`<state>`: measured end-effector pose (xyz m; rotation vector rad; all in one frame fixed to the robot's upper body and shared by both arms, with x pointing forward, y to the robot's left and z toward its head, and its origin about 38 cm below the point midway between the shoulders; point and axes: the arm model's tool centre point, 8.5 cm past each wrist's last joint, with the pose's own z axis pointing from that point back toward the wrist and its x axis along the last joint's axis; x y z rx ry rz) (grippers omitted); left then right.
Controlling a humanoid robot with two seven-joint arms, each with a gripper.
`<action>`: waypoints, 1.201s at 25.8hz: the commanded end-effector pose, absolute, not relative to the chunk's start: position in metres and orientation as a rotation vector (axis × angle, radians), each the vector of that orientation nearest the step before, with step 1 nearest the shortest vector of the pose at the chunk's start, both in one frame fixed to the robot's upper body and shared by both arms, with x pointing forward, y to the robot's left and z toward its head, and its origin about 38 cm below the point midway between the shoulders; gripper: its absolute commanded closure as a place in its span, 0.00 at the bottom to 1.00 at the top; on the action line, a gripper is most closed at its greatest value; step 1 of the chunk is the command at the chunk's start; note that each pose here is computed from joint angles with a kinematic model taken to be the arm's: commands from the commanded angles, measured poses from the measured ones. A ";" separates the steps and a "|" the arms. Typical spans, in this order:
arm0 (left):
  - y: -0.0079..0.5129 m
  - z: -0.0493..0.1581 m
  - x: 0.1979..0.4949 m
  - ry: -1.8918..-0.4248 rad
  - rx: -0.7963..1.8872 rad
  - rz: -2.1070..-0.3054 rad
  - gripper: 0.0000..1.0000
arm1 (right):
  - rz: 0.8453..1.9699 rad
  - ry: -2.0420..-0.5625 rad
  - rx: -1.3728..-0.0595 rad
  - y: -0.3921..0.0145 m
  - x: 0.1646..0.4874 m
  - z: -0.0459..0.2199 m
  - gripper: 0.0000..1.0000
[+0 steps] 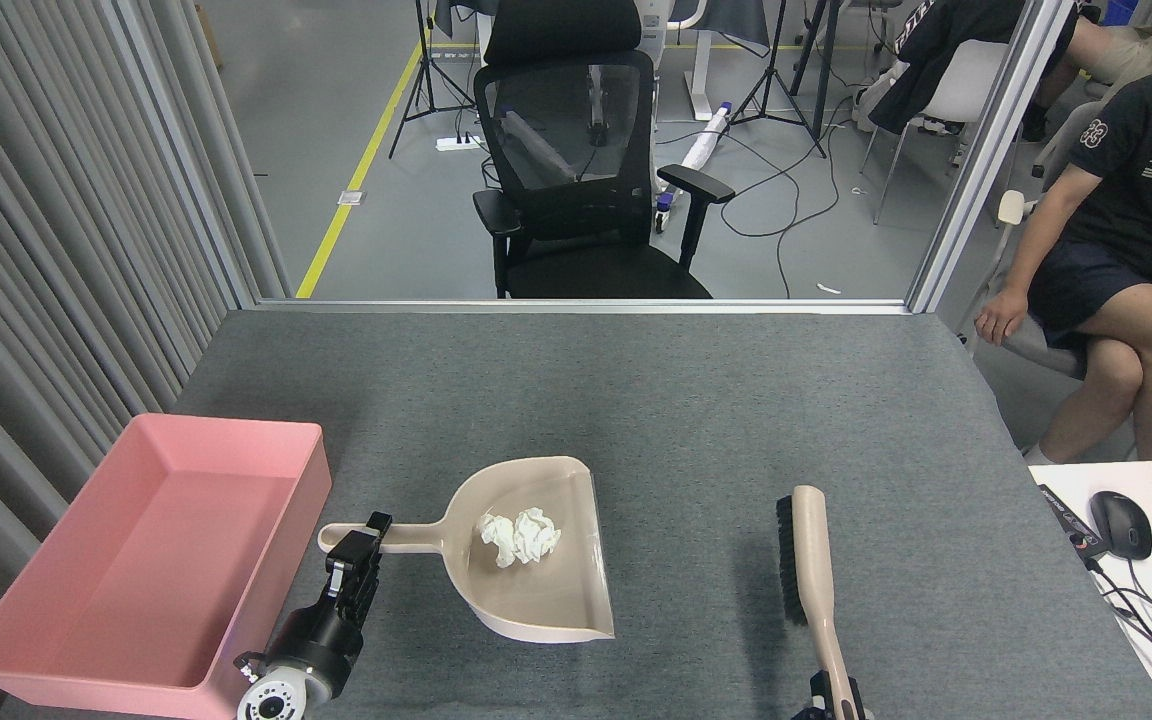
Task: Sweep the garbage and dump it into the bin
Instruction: 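Lift the dustpan with the left gripper over the pink bin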
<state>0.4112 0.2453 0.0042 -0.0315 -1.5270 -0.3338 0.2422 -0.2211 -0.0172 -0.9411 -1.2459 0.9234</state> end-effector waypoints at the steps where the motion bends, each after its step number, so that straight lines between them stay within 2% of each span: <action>1: 0.247 0.014 0.415 -1.552 -0.023 -0.332 0.79 | 0.932 -1.219 -0.941 -0.229 0.235 -0.022 0.97; 4: 0.249 0.020 0.418 -1.552 -0.022 -0.318 0.79 | 0.952 -1.206 -0.958 -0.237 0.234 -0.022 0.95; 5: 0.250 0.023 0.419 -1.555 -0.028 -0.302 0.79 | 0.964 -1.201 -0.965 -0.241 0.233 -0.022 0.89; 6: 0.251 0.025 0.419 -1.554 -0.038 -0.282 0.79 | 0.967 -1.196 -0.967 -0.244 0.232 -0.023 0.70; 7: 0.251 0.027 0.420 -1.555 -0.048 -0.264 0.79 | 0.960 -1.182 -0.973 -0.247 0.232 -0.024 0.36; 8: 0.252 0.030 0.420 -1.561 -0.051 -0.255 0.79 | 0.949 -1.164 -0.986 -0.252 0.231 -0.024 0.19; 9: 0.252 0.031 0.420 -1.564 -0.052 -0.253 0.79 | 0.941 -1.157 -0.996 -0.256 0.231 -0.024 0.14; 14: 0.256 0.043 0.422 -1.580 -0.048 -0.271 0.79 | 0.934 -1.139 -1.019 -0.268 0.229 -0.023 0.05; 20: 0.264 0.071 0.426 -1.595 -0.067 -0.249 0.79 | 0.935 -1.138 -1.024 -0.270 0.229 -0.022 0.04; 31: 0.319 0.096 0.423 -1.607 0.039 -0.262 0.79 | 0.968 -1.137 -1.045 -0.281 0.230 -0.019 0.04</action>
